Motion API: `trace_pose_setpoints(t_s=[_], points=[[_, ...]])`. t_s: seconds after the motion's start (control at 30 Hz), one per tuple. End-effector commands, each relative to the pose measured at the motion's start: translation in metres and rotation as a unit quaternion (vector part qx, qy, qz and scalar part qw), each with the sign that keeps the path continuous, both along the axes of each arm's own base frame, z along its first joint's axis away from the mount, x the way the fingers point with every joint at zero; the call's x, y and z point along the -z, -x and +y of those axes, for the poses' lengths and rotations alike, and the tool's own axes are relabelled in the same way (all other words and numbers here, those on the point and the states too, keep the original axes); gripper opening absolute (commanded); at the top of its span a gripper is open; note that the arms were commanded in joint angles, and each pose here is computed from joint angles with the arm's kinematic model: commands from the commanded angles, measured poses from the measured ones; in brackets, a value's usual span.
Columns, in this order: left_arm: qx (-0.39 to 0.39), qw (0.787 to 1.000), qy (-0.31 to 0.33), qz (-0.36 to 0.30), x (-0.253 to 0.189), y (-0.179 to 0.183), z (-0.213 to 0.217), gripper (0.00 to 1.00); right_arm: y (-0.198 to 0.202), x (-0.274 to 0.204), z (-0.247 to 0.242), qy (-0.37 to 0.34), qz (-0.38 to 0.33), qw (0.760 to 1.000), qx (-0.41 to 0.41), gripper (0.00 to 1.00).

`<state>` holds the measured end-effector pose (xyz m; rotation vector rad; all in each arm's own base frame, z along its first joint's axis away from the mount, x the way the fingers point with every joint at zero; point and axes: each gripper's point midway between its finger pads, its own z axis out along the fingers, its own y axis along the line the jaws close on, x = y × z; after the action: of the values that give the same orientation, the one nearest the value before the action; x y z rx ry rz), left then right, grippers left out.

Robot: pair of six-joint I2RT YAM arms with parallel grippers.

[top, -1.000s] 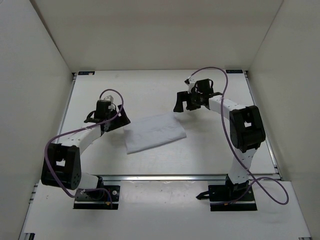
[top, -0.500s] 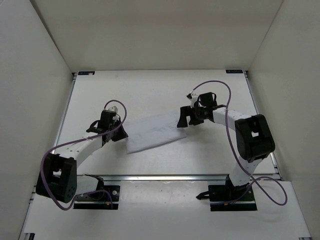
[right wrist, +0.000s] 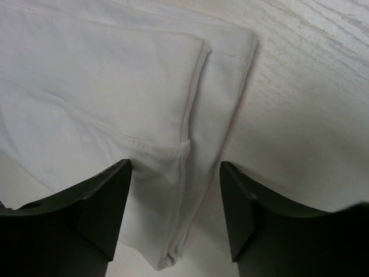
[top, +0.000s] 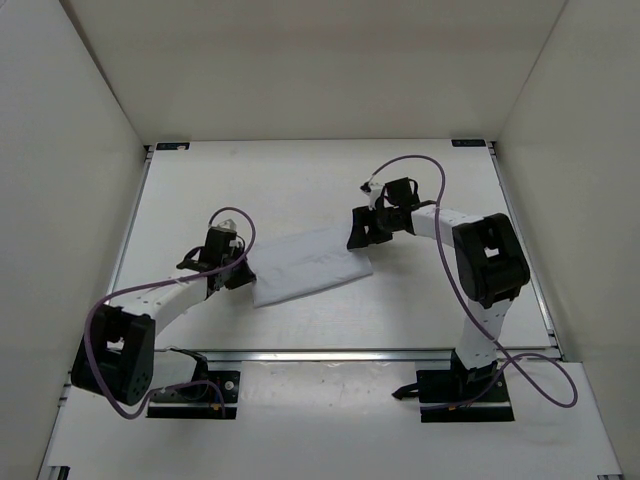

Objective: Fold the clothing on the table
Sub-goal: Fold the skirt

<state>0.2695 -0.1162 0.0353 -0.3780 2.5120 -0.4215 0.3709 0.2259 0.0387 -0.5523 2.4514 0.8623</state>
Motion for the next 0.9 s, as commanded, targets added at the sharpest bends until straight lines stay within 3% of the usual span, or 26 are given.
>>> trace_pose_setpoints(t_s=[0.0, 0.1, 0.33, 0.47, 0.67, 0.87], points=[[-0.010, 1.000, -0.010, -0.011, 0.000, -0.007, 0.003, 0.00, 0.005, 0.013, 0.003, 0.017, 0.016, 1.000, -0.009, 0.57], [-0.011, 1.000, -0.009, 0.000, 0.004, -0.006, 0.000, 0.00, 0.009, 0.021, 0.003, 0.020, 0.033, 0.999, -0.009, 0.46], [-0.015, 0.999, -0.024, 0.018, 0.013, -0.012, -0.001, 0.00, 0.004, 0.025, 0.008, 0.015, 0.040, 0.999, -0.010, 0.01], [-0.014, 1.000, -0.011, 0.017, 0.018, -0.017, -0.007, 0.00, -0.001, 0.013, 0.011, 0.005, 0.034, 0.999, -0.009, 0.00], [0.008, 1.000, 0.017, 0.019, 0.019, -0.032, -0.038, 0.00, -0.031, -0.046, 0.015, -0.001, -0.019, 1.000, -0.001, 0.00], [0.038, 0.998, 0.045, 0.030, 0.025, -0.055, -0.081, 0.00, -0.039, -0.093, 0.053, 0.003, -0.060, 0.998, -0.031, 0.00]])
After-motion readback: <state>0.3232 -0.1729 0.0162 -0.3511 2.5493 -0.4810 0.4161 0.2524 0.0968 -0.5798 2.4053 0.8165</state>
